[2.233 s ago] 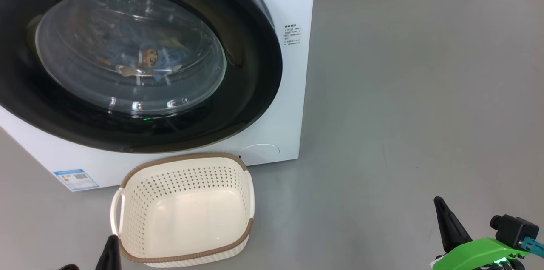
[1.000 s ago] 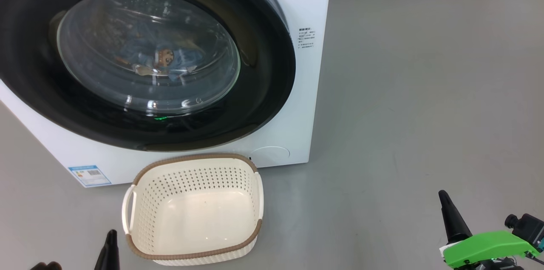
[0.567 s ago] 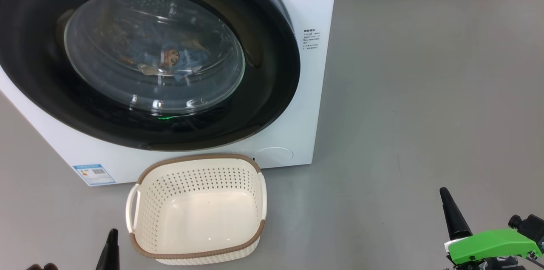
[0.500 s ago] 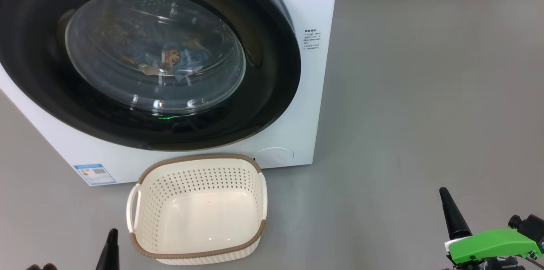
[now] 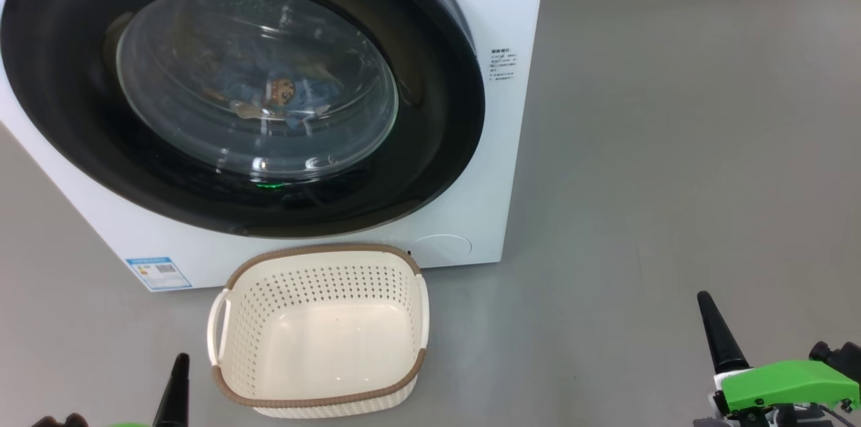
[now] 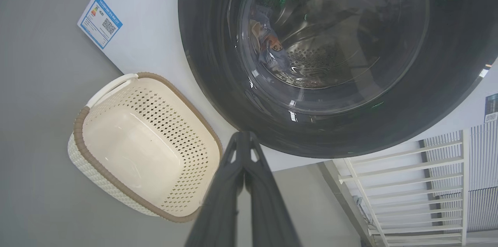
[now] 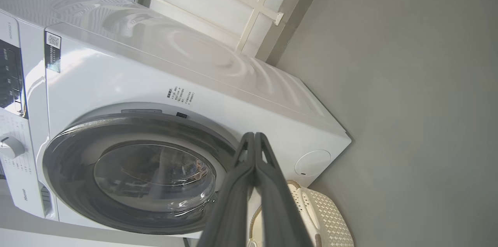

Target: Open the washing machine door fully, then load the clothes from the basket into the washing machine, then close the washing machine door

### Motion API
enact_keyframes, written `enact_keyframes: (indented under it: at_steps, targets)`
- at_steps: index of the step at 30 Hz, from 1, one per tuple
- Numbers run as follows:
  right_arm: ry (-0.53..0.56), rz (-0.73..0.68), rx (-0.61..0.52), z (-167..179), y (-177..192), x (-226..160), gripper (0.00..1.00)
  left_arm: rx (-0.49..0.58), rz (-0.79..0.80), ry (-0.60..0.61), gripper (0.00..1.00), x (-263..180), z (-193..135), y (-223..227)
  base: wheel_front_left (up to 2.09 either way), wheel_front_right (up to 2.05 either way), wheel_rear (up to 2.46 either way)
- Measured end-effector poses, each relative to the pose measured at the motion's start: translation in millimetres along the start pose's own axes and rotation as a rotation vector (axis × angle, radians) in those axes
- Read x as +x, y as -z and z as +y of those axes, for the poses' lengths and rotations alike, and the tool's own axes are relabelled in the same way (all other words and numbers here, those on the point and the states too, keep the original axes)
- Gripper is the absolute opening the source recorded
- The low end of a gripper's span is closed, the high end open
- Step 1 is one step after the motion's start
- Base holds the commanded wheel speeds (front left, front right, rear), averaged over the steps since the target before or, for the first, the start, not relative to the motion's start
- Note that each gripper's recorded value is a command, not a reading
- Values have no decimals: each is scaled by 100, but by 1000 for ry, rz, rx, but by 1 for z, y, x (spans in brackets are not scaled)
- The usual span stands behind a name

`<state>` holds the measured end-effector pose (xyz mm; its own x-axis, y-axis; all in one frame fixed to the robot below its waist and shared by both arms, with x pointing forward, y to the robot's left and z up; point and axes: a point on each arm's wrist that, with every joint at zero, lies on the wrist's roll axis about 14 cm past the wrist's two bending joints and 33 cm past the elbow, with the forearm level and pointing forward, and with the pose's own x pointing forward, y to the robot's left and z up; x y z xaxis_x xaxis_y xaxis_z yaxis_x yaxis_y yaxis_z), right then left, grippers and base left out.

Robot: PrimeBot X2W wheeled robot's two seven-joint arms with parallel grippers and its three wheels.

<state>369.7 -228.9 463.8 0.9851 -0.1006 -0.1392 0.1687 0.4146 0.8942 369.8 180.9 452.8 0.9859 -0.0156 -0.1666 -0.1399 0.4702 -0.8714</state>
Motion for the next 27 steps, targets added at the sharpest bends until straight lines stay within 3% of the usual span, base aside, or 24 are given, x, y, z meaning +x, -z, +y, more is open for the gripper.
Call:
enact_keyframes:
  at_steps: [27]
  targets:
    - [-56, 30, 269, 21, 6, 5, 0, -303, -9, 46, 0, 2, -13, -11, 0, 0, 0]
